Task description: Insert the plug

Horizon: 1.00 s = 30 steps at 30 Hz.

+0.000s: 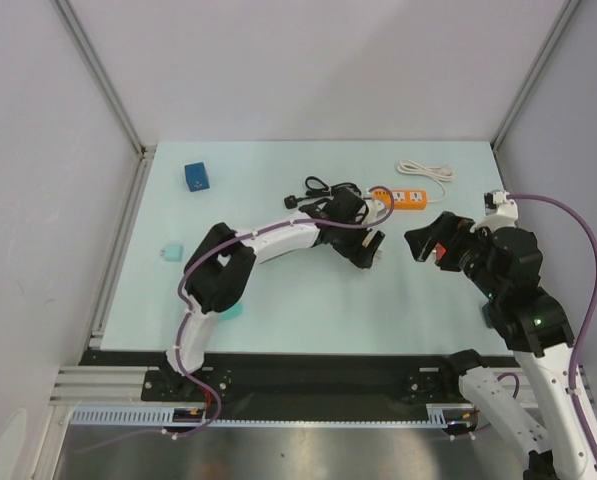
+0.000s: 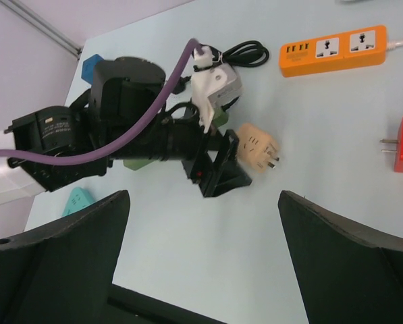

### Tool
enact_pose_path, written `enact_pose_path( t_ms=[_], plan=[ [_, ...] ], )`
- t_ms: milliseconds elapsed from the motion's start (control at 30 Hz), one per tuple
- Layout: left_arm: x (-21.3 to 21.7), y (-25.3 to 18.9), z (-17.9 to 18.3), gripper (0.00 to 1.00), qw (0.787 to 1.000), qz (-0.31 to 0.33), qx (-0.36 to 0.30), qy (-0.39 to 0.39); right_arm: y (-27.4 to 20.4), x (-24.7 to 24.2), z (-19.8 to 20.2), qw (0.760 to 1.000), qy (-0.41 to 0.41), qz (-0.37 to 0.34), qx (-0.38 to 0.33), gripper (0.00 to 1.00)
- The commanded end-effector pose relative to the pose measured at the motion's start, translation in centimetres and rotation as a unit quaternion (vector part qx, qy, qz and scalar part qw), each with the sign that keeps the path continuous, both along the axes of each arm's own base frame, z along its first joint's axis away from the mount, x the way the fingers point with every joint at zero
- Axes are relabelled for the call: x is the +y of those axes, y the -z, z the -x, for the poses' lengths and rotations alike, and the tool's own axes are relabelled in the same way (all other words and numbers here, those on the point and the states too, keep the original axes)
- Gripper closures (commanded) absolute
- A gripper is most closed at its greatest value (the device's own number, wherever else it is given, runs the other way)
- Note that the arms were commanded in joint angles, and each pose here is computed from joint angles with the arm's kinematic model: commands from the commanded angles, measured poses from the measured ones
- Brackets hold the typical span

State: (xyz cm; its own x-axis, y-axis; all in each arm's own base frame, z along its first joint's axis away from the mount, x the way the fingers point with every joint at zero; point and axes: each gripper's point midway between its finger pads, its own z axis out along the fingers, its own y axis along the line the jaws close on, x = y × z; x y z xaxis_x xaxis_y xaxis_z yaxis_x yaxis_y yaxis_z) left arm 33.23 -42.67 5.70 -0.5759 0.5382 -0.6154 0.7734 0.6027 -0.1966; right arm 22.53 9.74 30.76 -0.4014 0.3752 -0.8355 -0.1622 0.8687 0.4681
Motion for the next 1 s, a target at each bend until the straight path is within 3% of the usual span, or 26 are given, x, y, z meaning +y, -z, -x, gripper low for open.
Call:
enact_pose_path(
  t_ms=[0, 200, 267, 333, 400, 567, 800, 967],
  plan=[
    [-1.2, -4.3, 5.2, 0.13, 0.994, 0.079, 0.074, 0.024, -1.6, -0.7, 0.5, 1.0, 0.011, 0.002, -0.028, 0.0],
    [-1.7, -9.6, 9.2, 0.18, 0.979, 0.148, 0.131, 0.047, -2.1, -0.9, 1.1, 0.999, 0.011, -0.003, -0.033, 0.0],
    [-1.0, -10.5, 8.5, 0.13, 0.985, 0.131, 0.099, 0.047, -2.3, -0.9, 1.4, 0.999, 0.011, -0.006, -0.038, 0.0],
    [0.4, -10.9, 4.2, 0.07, 0.997, 0.076, 0.003, -0.009, -2.3, -1.0, 1.6, 0.999, 0.012, -0.007, -0.038, 0.0],
    [1.6, -8.8, 1.6, 0.02, 0.998, 0.005, -0.057, 0.011, -2.3, -1.0, 1.8, 0.999, 0.012, -0.008, -0.038, 0.0],
    [1.3, -5.3, -0.7, 0.0, 0.969, -0.087, -0.146, 0.18, -2.4, -1.4, 1.9, 0.999, 0.017, -0.003, -0.041, 0.01],
    [0.7, -4.2, -2.5, 0.0, 0.955, -0.076, -0.156, 0.242, -4.3, -2.5, 2.0, 0.997, 0.041, 0.011, -0.068, 0.0],
    [0.0, -3.4, -3.5, 0.0, 0.916, -0.077, -0.232, 0.318, -5.6, -2.6, 2.6, 0.996, 0.034, 0.02, -0.086, 0.0]
  ],
)
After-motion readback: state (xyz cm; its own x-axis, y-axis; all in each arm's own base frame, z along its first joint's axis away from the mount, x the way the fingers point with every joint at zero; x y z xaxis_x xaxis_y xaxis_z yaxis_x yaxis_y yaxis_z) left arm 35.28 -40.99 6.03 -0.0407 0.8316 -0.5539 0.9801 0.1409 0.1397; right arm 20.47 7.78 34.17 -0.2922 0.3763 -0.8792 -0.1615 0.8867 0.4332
